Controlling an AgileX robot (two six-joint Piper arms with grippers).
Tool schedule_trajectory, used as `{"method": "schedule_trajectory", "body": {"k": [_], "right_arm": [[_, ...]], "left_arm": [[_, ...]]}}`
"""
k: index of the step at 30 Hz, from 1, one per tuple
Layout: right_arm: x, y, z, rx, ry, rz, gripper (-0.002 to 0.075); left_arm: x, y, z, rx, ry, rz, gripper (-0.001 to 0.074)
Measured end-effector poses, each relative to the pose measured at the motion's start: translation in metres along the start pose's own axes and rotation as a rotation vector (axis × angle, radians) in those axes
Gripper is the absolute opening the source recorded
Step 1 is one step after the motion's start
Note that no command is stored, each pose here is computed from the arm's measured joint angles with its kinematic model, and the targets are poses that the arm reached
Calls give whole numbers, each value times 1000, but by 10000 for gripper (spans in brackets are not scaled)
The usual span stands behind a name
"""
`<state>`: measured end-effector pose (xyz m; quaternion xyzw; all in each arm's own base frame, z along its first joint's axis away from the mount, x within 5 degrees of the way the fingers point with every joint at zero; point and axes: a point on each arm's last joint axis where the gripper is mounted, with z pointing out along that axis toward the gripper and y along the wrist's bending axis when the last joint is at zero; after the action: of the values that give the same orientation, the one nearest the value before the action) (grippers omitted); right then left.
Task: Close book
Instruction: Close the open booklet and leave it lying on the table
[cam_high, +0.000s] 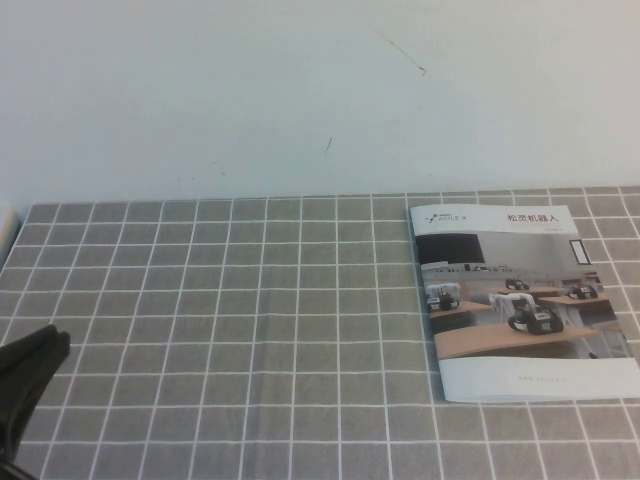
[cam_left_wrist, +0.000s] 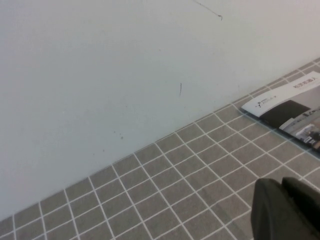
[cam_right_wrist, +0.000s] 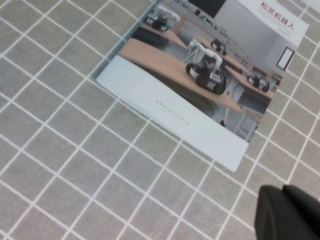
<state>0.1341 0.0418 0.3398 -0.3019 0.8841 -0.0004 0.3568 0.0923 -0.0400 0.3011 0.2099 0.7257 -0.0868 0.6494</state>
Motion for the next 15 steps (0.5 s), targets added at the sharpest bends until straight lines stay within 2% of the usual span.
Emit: {"method": "schedule_trajectory", "body": {"k": [6, 11, 15], "right_arm": [[55, 21, -5, 60, -173, 29, -3], [81, 31, -6, 90, -267, 55, -3], [91, 37, -6, 67, -290, 116, -3]], "left_arm": [[-1, 0, -2, -3, -14, -17, -1], [1, 0, -2, -1, -7, -24, -1], [2, 0, -2, 0, -4, -24, -1]]}}
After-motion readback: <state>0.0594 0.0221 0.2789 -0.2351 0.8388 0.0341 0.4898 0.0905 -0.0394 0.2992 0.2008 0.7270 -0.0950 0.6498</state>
